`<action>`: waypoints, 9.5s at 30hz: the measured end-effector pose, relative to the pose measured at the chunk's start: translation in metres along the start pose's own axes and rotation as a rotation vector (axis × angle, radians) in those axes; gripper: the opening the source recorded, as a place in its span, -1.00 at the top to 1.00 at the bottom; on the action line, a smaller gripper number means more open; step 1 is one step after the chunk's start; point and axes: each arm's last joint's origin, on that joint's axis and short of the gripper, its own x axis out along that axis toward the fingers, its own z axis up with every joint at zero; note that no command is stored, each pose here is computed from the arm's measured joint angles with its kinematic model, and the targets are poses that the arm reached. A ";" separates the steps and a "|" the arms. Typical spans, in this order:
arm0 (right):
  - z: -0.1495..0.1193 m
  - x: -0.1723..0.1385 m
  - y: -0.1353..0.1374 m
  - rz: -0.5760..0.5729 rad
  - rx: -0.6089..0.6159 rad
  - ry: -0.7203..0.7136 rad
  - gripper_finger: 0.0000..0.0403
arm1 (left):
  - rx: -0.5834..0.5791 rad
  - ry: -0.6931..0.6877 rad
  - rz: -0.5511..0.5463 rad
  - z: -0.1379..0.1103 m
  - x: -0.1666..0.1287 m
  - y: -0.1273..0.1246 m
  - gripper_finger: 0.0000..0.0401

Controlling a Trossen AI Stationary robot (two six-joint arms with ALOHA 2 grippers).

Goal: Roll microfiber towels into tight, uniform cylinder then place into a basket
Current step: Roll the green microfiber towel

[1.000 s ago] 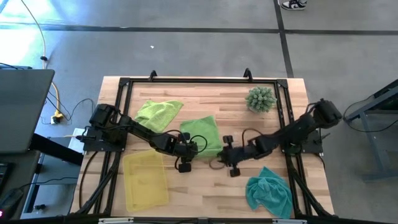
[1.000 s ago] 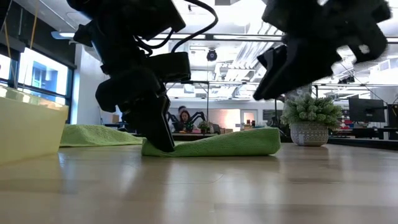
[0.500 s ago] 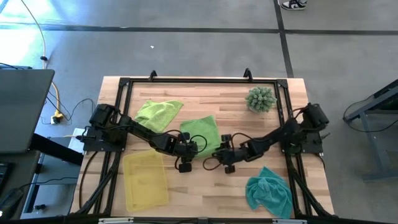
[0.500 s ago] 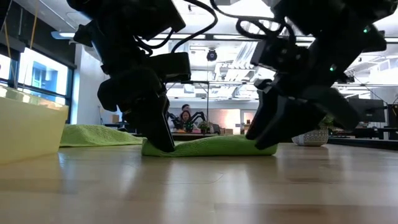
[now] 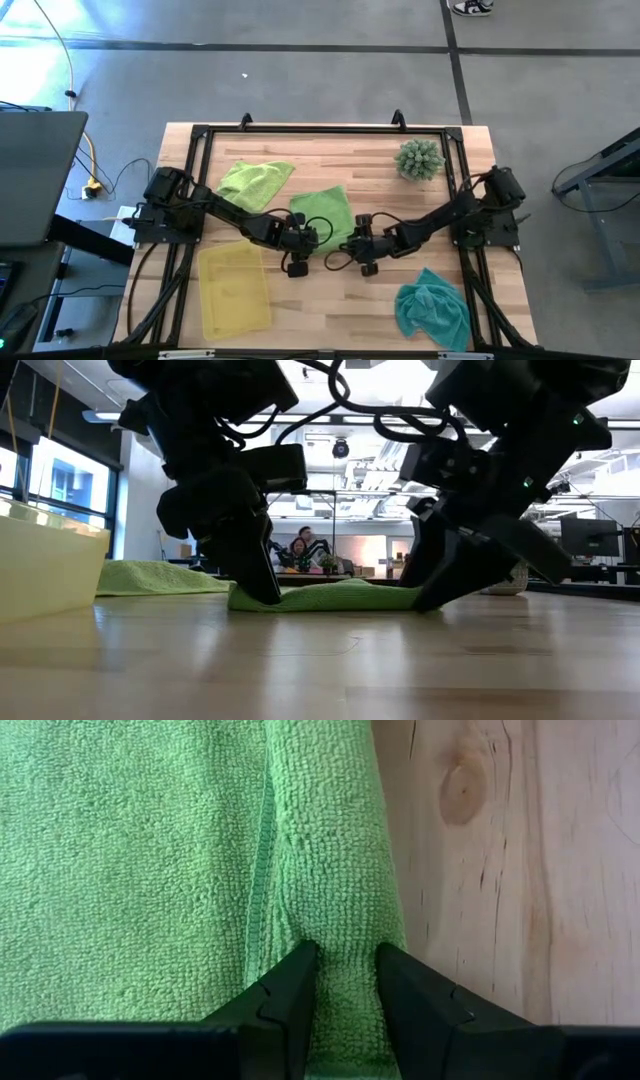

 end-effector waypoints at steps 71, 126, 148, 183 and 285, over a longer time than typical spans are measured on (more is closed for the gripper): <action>-0.004 0.016 -0.045 0.731 0.891 0.207 1.00 | 0.012 -0.090 0.105 -0.019 -0.010 -0.052 0.37; 0.012 -0.054 0.039 0.315 -0.182 -0.142 0.36 | -0.341 -0.082 -0.427 -0.042 0.009 -0.015 0.93; 0.007 -0.032 0.024 0.162 -0.215 -0.142 0.36 | -0.342 -0.089 -0.425 -0.042 0.009 -0.015 0.93; -0.003 0.002 0.007 0.237 0.002 -0.049 0.94 | -0.219 -0.109 -0.408 -0.035 -0.027 -0.009 0.60; 0.022 0.012 0.012 0.124 -0.221 -0.065 0.19 | 0.065 -0.152 -0.098 -0.057 -0.015 -0.047 0.31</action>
